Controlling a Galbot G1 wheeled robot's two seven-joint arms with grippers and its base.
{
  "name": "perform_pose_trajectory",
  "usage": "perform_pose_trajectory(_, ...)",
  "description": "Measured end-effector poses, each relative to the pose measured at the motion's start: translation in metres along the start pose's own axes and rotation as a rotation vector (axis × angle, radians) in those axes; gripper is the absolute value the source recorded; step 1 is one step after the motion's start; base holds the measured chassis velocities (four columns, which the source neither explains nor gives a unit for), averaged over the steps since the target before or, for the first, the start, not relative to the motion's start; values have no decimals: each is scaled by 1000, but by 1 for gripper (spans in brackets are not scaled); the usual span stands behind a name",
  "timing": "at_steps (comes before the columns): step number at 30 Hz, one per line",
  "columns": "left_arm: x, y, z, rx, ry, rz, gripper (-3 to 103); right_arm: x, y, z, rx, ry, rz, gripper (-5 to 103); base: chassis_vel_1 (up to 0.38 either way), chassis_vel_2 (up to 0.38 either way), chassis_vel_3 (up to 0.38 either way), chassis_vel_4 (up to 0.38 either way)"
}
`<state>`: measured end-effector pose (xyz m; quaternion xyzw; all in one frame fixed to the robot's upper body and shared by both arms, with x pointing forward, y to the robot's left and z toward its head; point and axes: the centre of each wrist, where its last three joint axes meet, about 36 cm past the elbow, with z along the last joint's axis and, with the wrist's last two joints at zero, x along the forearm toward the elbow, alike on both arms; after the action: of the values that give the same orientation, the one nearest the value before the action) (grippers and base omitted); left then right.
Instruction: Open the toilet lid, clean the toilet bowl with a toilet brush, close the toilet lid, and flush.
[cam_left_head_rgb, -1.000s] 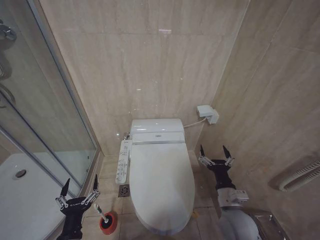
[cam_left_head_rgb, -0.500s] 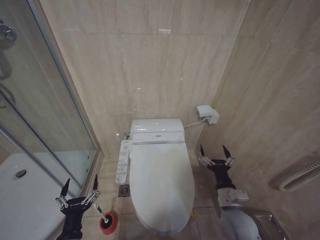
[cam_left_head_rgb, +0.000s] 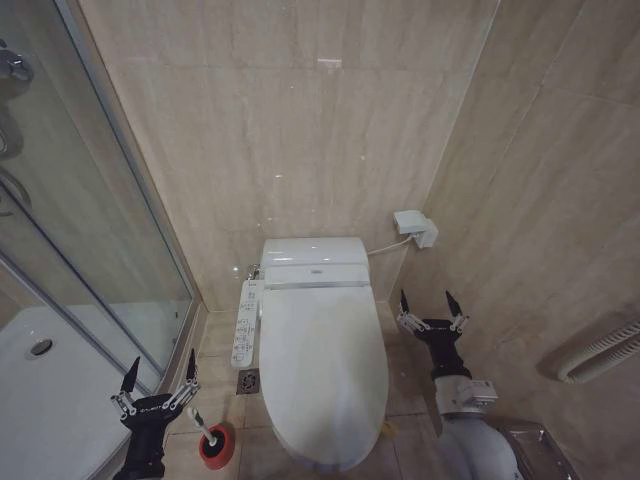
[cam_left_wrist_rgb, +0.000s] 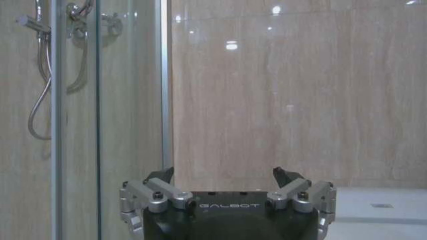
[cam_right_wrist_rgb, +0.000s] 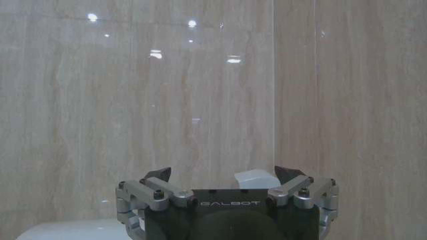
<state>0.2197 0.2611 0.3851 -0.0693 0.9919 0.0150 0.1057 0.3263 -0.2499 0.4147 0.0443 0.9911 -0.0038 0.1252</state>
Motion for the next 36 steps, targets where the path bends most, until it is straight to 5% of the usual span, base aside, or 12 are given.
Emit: perform_pose_trajectory(36,0,0,0,0,0,0,97,0,0,0,0,0,0,100,0,0,0,0)
